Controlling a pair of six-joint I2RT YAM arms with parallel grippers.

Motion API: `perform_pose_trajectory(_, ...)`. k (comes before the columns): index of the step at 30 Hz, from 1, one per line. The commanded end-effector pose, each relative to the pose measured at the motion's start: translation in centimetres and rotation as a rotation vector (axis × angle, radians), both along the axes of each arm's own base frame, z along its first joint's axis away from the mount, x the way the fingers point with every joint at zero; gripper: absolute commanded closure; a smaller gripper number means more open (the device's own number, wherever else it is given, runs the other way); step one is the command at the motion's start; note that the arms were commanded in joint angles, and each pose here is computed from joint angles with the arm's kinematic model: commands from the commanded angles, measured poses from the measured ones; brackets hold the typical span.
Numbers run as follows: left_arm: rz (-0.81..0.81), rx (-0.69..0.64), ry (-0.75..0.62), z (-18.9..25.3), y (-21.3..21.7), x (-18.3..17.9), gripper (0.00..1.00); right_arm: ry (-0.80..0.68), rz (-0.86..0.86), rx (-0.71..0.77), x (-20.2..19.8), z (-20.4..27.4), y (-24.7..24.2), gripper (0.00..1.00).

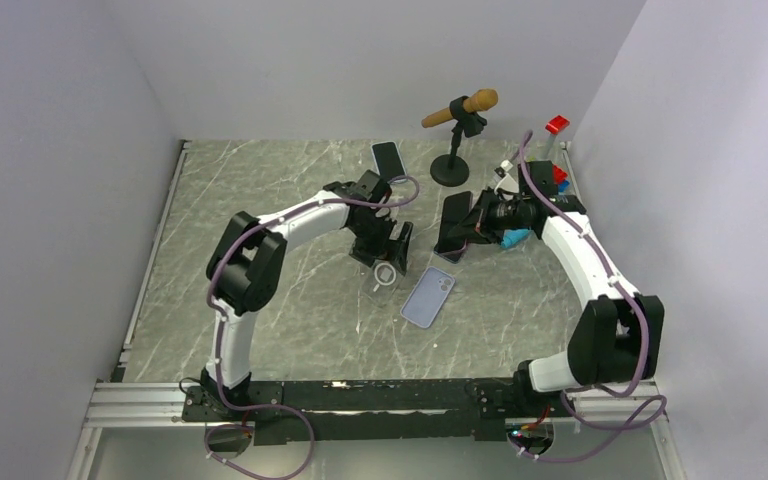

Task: Take the phone out of the phone case
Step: Place the phone case at the center of the board, then place the phone at the center of the board.

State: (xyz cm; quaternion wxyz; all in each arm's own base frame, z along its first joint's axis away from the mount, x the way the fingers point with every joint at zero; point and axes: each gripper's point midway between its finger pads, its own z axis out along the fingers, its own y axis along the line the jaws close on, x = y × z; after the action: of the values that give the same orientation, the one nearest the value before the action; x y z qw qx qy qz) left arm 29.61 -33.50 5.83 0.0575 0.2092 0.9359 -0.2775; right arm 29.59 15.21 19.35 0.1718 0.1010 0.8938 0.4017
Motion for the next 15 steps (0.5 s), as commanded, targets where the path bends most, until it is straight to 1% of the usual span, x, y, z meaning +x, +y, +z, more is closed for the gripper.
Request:
perform_pose_trajectory(1, 0.059, -0.006, -0.151, 5.3, 1.7, 1.2, 0.01, -0.054, -0.040, 0.061, 3.2, 0.0, 0.7, 1.00)
perform_pose_trajectory(3, 0.086, -0.021, -0.196, 7.4, 2.5, 1.5, 0.01, -0.043, -0.068, 0.065, 4.6, -0.9, 1.0, 1.00)
perform_pose_trajectory(8, 0.168, -0.035, -0.283, 12.6, 5.7, 1.7, 0.01, -0.002, -0.219, 0.055, 8.6, -4.3, 2.1, 1.00)
perform_pose_trajectory(12, 0.211, -0.013, -0.331, 15.4, 8.6, -0.4, 0.01, -0.026, -0.282, -0.001, 11.7, -6.1, 4.6, 1.00)
perform_pose_trajectory(14, 0.246, -0.025, -0.343, 16.2, 9.7, -1.9, 0.00, -0.021, -0.321, -0.022, 12.8, -7.3, 5.6, 1.00)
perform_pose_trajectory(15, 0.266, -0.026, -0.326, 15.7, 10.3, -2.9, 0.00, 0.004, -0.359, -0.024, 13.1, -8.3, 5.8, 0.98)
